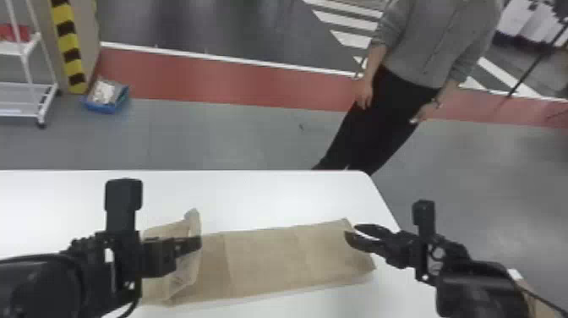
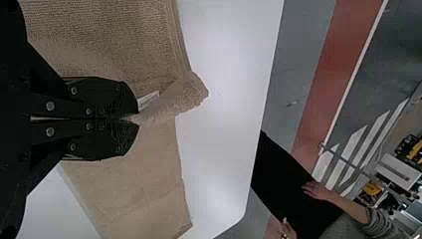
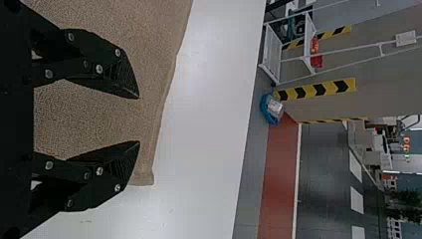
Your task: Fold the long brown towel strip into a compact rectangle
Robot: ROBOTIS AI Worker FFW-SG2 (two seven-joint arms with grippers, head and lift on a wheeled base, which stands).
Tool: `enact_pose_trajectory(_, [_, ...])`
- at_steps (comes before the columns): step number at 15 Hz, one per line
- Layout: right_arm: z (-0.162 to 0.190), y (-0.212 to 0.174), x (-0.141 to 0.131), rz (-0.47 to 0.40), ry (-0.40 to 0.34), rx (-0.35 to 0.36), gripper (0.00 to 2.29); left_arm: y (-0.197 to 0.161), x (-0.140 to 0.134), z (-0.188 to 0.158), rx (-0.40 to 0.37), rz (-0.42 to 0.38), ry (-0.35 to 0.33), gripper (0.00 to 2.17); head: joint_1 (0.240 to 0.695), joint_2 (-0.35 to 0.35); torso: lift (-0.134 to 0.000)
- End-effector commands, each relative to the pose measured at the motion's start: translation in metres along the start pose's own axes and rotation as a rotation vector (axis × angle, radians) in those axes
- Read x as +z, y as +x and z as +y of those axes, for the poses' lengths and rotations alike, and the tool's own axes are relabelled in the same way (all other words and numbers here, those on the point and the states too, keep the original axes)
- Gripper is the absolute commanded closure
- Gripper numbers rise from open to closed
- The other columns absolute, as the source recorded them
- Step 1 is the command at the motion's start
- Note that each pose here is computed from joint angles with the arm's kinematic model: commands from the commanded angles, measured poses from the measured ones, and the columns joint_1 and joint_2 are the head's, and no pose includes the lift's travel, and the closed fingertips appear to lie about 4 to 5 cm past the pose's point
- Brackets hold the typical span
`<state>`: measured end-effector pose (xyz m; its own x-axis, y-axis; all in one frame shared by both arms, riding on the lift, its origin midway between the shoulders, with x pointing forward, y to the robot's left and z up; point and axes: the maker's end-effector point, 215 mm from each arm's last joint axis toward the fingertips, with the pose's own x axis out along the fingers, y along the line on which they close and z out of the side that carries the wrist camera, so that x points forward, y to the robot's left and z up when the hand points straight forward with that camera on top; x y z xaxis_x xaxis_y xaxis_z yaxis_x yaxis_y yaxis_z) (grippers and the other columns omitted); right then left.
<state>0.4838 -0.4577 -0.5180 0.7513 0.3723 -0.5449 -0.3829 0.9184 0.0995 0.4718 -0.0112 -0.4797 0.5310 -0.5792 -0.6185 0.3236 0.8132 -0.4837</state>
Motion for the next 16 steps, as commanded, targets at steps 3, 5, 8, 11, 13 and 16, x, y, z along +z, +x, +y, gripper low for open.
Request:
enact_pose_trajectory(3, [0.010,0.002,0.002,-0.038,0.026,0.021,0.06,0.012,0.007,-0.017,0.004,-0.035,0.036,1.36,0.695,-0.350,0.000])
enact_pose_trajectory(5, [0.014,0.005,0.005,-0.062,0.018,0.030,0.06,0.016,0.012,-0.027,0.013,-0.057,0.063,1.36,0.695,-0.350,0.000])
enact_pose_trajectory(8, [0.014,0.003,0.008,-0.090,0.006,0.033,0.09,0.031,0.006,-0.048,0.023,-0.055,0.103,1.36,0.695,-0.350,0.000])
enact_pose_trajectory(11, [0.013,0.002,0.010,-0.111,-0.018,0.033,0.09,0.051,0.000,-0.051,0.049,-0.077,0.134,1.36,0.695,-0.350,0.000])
enact_pose_trajectory(13, [0.009,-0.001,0.011,-0.127,-0.021,0.031,0.09,0.059,-0.002,-0.045,0.065,-0.090,0.143,1.36,0.695,-0.350,0.000])
enact_pose_trajectory(16, [0.006,-0.004,0.010,-0.131,-0.017,0.030,0.09,0.066,-0.008,-0.037,0.068,-0.085,0.124,1.36,0.695,-0.350,0.000])
